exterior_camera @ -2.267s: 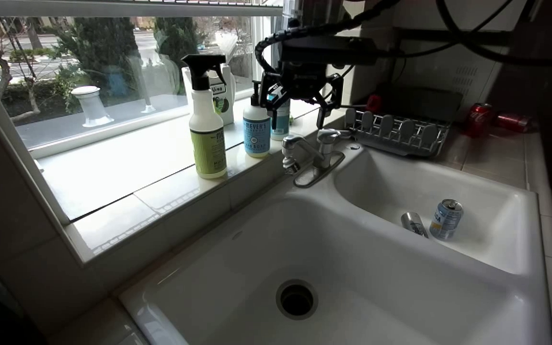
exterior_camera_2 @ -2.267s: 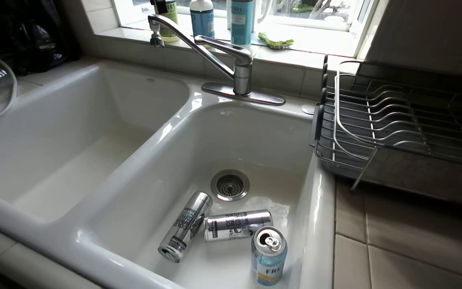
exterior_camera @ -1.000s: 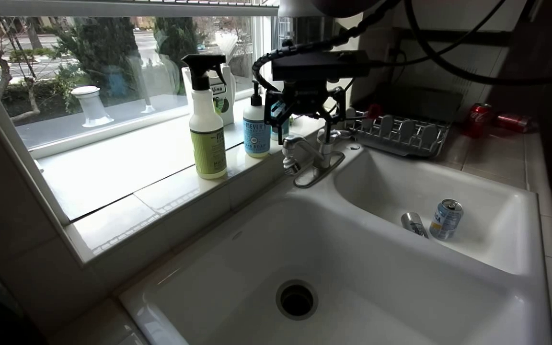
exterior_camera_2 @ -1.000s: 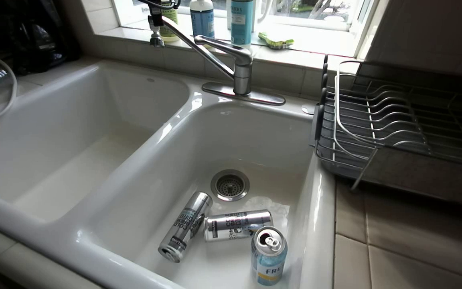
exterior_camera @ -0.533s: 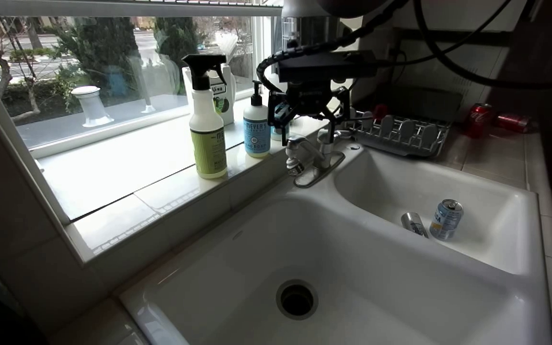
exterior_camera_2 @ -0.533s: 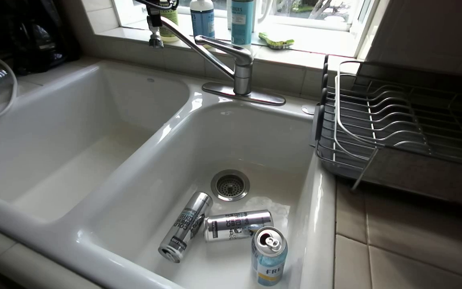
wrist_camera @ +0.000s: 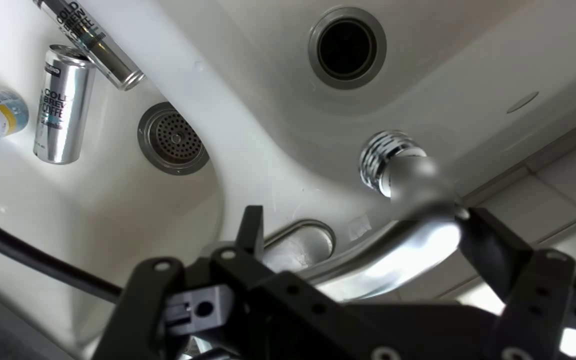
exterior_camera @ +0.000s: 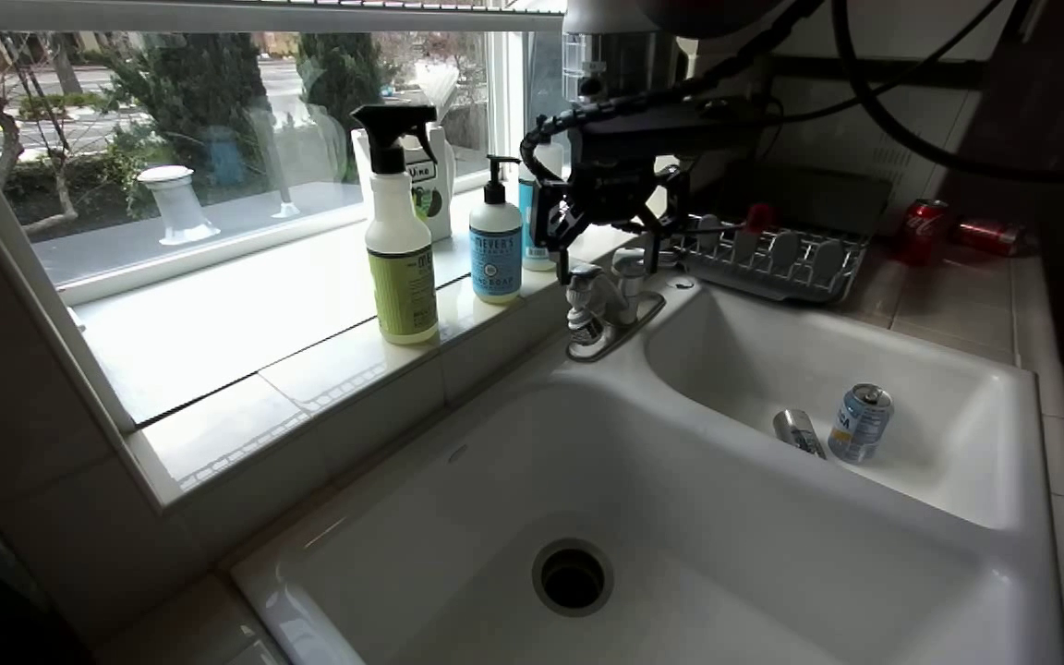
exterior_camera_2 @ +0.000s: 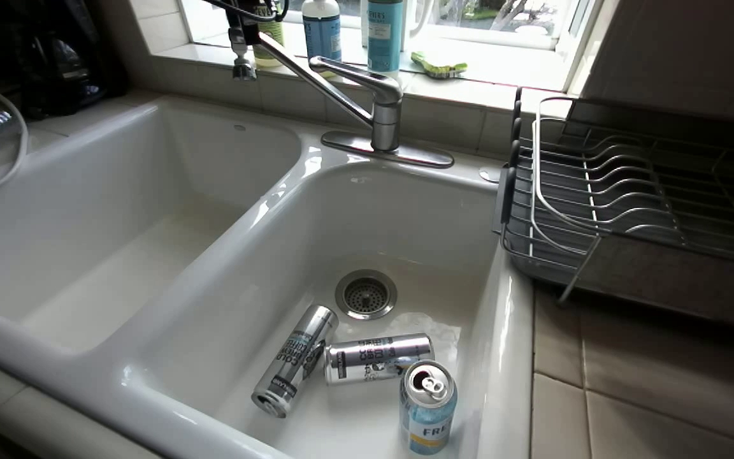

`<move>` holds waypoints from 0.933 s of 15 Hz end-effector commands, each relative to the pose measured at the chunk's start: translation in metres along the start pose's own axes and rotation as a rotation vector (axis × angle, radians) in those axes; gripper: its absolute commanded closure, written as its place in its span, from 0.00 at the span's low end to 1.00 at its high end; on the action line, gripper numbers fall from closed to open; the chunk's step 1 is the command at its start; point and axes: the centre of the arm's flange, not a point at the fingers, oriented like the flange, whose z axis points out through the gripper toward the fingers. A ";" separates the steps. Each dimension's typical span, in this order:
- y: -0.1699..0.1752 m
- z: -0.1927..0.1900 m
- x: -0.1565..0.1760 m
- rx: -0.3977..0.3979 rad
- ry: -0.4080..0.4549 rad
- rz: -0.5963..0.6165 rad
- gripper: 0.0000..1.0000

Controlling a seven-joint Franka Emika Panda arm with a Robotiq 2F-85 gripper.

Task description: Push the faucet to the center of the sink.

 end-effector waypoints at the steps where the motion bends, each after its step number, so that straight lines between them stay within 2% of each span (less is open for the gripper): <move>1: 0.053 0.011 -0.003 -0.041 -0.003 -0.038 0.00; 10: 0.105 0.025 0.009 -0.058 -0.040 -0.090 0.00; 14: 0.096 0.021 0.009 -0.039 -0.030 -0.149 0.00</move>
